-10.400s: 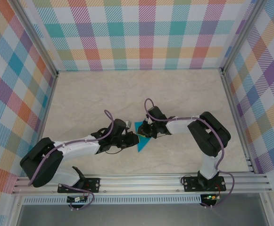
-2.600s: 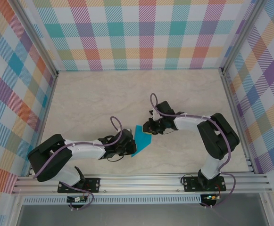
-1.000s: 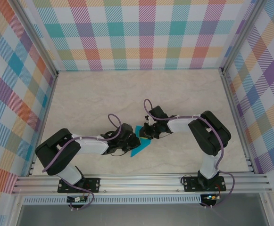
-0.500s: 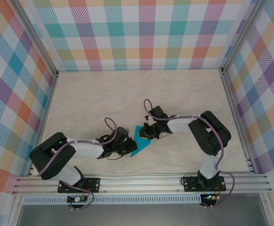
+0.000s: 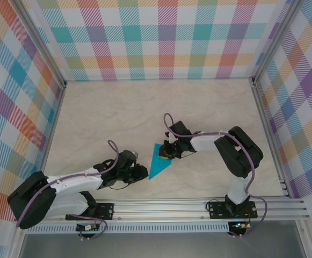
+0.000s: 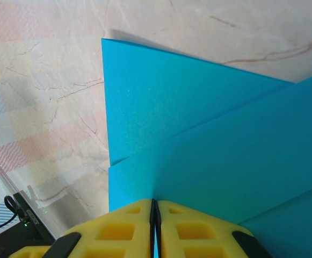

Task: Fold a paper plane with a square sheet of paper (pick it up from the middle)
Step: Fourth fold the wing at the center of the table.

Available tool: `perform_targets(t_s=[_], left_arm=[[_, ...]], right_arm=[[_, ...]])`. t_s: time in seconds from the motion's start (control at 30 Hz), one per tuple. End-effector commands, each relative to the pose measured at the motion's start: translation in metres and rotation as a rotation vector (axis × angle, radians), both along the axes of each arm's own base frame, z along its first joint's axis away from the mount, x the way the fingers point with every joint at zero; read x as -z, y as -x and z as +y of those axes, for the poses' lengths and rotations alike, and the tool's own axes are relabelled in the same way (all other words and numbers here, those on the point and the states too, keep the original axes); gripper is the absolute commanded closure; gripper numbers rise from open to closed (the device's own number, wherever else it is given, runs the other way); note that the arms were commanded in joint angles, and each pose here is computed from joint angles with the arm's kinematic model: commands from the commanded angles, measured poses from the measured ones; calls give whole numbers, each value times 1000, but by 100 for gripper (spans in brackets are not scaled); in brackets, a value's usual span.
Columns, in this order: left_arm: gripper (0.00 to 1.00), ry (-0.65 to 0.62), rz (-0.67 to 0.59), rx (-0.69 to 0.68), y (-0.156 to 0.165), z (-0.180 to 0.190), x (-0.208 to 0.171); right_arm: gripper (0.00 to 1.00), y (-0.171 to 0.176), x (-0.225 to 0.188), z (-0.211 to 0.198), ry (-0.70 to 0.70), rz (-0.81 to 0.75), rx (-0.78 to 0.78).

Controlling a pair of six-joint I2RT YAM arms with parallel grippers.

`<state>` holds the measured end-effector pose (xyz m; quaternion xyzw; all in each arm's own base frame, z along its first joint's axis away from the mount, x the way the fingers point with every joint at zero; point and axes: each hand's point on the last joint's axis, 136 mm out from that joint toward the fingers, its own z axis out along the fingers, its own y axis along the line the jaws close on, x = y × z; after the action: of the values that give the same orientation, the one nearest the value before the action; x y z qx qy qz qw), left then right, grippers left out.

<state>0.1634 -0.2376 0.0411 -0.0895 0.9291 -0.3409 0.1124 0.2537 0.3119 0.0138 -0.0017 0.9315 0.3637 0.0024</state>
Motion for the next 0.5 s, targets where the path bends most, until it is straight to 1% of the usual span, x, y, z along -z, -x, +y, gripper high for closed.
perform_targets(t_s=[0.0, 0.07, 0.17, 0.23, 0.3, 0.37, 0.47], left_arm=[[74, 26, -77, -28, -18, -6, -24], [73, 56, -92, -35, -27, -16, -30], [74, 74, -76, -23, -37, -34, -29], [77, 89, -57, -11, -42, -46, -24], [80, 54, -36, -36, -46, -46, -12], [80, 30, -17, -50, -47, -45, -2], [80, -4, 24, -53, -37, -39, 15]], right_arm=[[88, 10, 35, -26, 154, 57, 49], [88, 10, 35, -26, 154, 61, 48], [88, 10, 36, -26, 155, 61, 45], [88, 10, 35, -25, 153, 60, 43], [88, 11, 36, -25, 153, 62, 42], [88, 10, 36, -25, 151, 65, 41], [88, 11, 36, -25, 153, 63, 39]])
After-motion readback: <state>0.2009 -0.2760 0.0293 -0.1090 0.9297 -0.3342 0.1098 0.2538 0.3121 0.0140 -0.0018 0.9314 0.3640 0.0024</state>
